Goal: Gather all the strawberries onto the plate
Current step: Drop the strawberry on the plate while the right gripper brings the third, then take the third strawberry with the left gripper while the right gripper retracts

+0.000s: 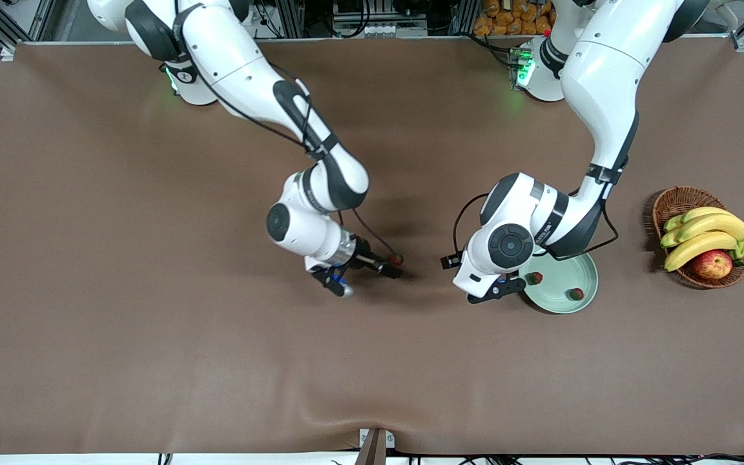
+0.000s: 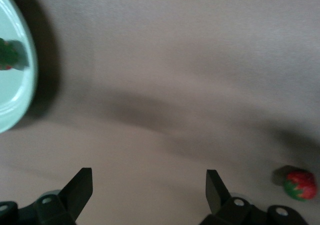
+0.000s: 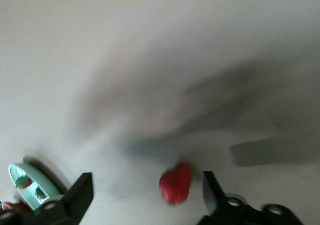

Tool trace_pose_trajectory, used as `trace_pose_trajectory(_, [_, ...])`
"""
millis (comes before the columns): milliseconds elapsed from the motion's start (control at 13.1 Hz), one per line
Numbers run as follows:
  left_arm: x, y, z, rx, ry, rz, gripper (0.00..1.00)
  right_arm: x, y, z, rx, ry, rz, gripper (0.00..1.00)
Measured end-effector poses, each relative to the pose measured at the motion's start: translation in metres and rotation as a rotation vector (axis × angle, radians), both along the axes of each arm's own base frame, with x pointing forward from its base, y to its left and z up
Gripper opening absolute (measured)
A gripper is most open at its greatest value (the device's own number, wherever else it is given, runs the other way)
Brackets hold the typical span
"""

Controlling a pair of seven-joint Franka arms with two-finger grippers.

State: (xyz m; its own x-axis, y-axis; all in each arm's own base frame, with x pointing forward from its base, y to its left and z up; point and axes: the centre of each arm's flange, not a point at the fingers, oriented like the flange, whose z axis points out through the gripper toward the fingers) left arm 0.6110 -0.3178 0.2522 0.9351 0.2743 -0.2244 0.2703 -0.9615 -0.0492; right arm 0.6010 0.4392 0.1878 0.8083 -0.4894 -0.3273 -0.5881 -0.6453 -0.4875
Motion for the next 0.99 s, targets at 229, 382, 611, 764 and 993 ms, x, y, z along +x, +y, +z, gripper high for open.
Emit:
trace_pose_trajectory(229, [-0.008, -0.038, 0.000, -0.065, -0.039, 0.123, 1.00, 0.036, -0.083, 0.008, -0.048, 0.073, 0.013, 1.00])
trace_pose_trajectory(382, [-0.019, -0.073, -0.006, -0.076, -0.066, 0.192, 1.00, 0.060, -0.158, 0.040, -0.128, 0.115, 0.084, 1.00])
trace_pose_trajectory(611, [-0.036, -0.120, -0.014, -0.101, -0.095, 0.249, 0.94, 0.079, -0.274, 0.109, -0.274, 0.128, 0.169, 1.00])
trace_pose_trajectory(764, [-0.050, -0.145, -0.025, -0.115, -0.103, 0.239, 0.84, 0.079, -0.333, 0.148, -0.383, 0.097, 0.251, 1.00])
trace_pose_trajectory(993, [-0.059, -0.158, -0.042, -0.119, -0.100, 0.225, 0.70, 0.068, -0.385, 0.204, -0.470, 0.052, 0.395, 1.00])
